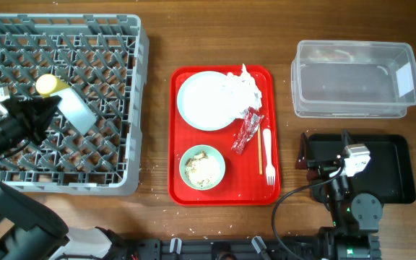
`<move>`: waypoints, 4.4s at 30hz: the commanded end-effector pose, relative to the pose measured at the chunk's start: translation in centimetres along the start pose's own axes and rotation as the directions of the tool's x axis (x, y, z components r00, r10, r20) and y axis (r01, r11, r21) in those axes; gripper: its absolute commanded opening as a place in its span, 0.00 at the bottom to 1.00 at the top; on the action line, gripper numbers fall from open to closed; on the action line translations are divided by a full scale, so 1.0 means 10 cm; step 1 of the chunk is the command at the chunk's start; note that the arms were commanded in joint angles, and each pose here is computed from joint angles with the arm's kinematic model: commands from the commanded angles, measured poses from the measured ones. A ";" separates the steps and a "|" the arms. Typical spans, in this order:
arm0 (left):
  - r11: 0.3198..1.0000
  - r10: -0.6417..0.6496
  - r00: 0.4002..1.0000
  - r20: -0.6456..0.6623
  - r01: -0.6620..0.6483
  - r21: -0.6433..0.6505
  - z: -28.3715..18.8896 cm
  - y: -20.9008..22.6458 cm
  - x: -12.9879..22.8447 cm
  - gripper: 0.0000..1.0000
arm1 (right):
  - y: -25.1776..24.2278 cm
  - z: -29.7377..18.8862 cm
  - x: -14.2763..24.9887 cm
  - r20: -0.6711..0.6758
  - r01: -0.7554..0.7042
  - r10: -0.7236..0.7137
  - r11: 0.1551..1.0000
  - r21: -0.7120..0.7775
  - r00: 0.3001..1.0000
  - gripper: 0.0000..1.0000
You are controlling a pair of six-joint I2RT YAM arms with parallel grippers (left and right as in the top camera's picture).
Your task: Sort waste into correct bins and load items into the dishwasher rack
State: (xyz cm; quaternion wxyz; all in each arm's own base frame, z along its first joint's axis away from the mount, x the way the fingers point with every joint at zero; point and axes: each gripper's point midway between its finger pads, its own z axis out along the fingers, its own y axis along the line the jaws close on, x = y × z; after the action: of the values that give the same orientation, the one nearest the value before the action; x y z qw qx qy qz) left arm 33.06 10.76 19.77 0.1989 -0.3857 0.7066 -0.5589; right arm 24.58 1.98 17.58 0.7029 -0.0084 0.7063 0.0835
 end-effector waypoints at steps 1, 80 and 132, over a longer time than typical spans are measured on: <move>0.988 0.150 0.988 0.043 -0.148 -0.051 -0.03 0.09 -0.15 0.04 | 0.00 0.00 -0.02 0.010 0.011 -0.011 1.000 0.002 1.000 1.00; 0.084 0.714 0.239 -0.659 -0.963 -0.258 2.76 0.49 2.54 0.71 | 0.00 0.00 -0.02 0.010 0.011 -0.011 1.000 0.002 1.000 1.00; 0.477 0.684 0.720 -0.117 -0.563 -0.675 1.14 -0.49 0.57 1.00 | 1.21 1.86 -0.45 -0.745 -0.057 -0.104 0.981 -0.188 0.659 1.00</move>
State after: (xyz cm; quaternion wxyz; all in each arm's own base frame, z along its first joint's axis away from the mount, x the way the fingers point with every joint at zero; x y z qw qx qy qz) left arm 39.07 -1.33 21.14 0.2865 -0.1865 0.9329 -0.1134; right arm 39.21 14.58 26.83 0.3620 -0.0797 0.9062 0.2032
